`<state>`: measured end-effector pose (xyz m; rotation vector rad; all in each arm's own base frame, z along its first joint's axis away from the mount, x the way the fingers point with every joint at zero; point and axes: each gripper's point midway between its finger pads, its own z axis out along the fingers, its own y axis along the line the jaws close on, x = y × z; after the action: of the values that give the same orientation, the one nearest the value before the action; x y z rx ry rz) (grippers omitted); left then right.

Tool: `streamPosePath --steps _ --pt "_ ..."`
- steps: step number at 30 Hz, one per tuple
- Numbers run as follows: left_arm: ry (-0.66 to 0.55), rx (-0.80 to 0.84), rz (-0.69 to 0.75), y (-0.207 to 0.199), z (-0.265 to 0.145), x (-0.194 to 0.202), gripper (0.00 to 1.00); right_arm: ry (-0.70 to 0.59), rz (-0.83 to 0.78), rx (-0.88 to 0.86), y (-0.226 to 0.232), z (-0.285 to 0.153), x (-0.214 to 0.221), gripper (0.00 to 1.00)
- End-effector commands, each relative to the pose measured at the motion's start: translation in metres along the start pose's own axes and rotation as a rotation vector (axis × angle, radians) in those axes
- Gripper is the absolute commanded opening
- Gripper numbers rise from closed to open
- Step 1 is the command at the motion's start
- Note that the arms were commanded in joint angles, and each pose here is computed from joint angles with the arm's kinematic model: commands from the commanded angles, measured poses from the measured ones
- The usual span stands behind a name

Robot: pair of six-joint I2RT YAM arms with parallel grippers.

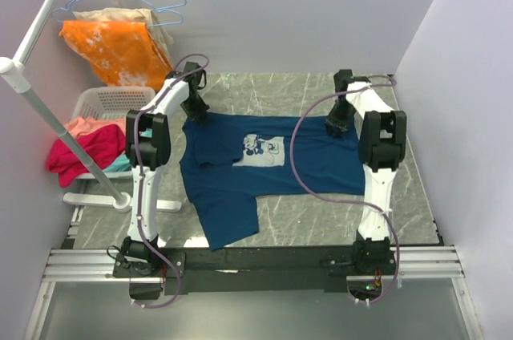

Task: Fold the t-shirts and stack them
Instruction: Fold the tshirt

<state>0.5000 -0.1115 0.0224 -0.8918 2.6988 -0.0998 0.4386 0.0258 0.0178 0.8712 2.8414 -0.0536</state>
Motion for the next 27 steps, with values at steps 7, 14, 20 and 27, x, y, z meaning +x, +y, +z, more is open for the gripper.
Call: streamPosePath --steps 7,14,20,27 --pt "-0.042 0.002 0.021 -0.001 0.032 -0.027 0.12 -0.098 -0.017 -0.018 0.025 0.001 -0.067 0.37" --pt "-0.093 0.132 0.042 -0.029 0.022 -0.042 0.1 -0.201 -0.051 -0.084 0.032 -0.022 -0.071 0.35" --pt "-0.16 0.13 0.068 -0.025 -0.004 -0.051 0.11 -0.335 -0.068 -0.081 0.027 -0.073 -0.067 0.34" --pt "-0.248 0.127 0.205 -0.022 -0.021 -0.041 0.19 -0.402 -0.105 -0.048 0.029 -0.09 -0.056 0.36"
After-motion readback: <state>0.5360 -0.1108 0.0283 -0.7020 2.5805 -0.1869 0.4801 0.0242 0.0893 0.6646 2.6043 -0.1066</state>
